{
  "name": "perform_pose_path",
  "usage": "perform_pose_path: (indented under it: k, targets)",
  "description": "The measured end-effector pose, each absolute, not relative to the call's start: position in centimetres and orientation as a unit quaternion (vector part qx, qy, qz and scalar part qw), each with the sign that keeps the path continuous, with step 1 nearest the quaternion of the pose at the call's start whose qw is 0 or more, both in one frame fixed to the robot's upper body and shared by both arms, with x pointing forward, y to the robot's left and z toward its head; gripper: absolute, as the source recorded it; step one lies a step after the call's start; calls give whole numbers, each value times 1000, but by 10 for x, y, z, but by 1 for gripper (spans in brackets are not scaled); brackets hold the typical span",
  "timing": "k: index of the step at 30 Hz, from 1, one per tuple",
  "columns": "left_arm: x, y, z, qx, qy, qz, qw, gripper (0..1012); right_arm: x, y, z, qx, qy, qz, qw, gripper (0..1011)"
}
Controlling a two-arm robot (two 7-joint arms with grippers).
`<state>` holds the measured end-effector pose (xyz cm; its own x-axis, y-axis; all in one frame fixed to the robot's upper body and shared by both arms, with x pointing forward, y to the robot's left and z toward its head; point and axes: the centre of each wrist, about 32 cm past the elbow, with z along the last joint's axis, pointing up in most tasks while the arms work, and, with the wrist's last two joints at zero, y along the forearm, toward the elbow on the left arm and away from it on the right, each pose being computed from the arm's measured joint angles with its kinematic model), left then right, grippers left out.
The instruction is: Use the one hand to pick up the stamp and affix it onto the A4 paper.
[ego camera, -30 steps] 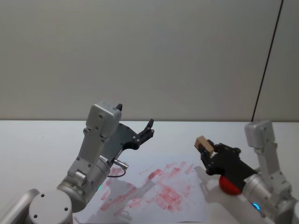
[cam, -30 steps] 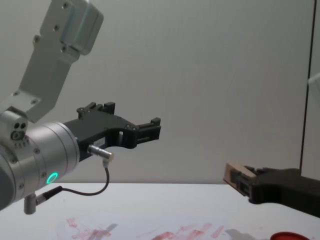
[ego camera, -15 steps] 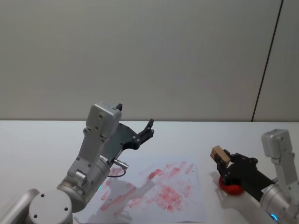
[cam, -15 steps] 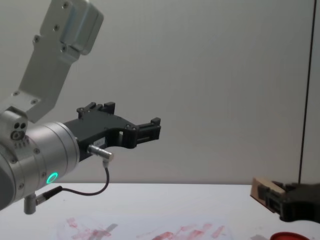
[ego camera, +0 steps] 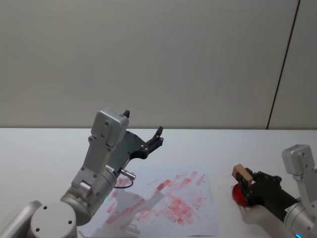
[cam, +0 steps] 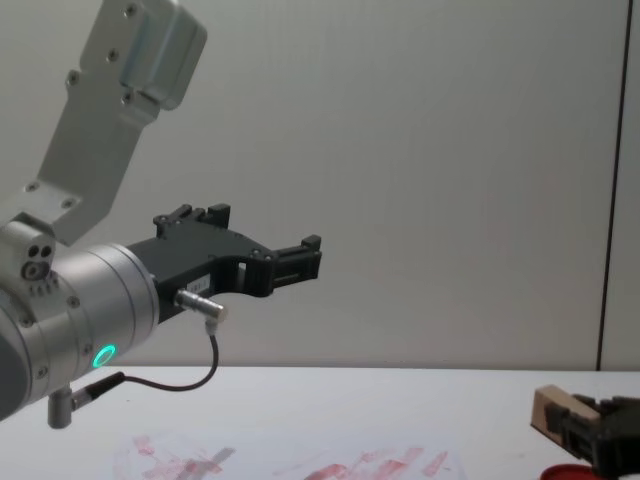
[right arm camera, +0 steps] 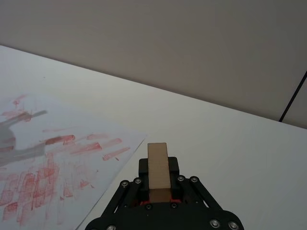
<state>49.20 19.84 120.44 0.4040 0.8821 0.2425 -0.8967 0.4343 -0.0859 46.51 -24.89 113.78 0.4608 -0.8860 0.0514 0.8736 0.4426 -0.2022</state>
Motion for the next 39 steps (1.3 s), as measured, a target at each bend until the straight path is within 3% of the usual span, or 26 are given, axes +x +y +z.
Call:
perform_pose_path:
  k: [18, 32, 33, 35, 39]
  targets:
    - [492, 198, 1204, 29, -126, 531, 837, 1002, 469, -254, 1128, -127, 39, -519, 845, 232]
    - [492, 198, 1204, 29, -126, 531, 837, 1002, 473, -254, 1126, -126, 40, -520, 844, 644]
    - [492, 198, 1204, 29, -126, 531, 837, 1003, 473, -254, 1126, -124, 39, -521, 844, 726]
    - [492, 198, 1204, 29, -126, 531, 837, 1003, 473, -254, 1127, -119, 38, -521, 844, 737]
    - [492, 198, 1204, 29, -126, 531, 837, 1002, 472, -253, 1131, -105, 30, -521, 847, 906]
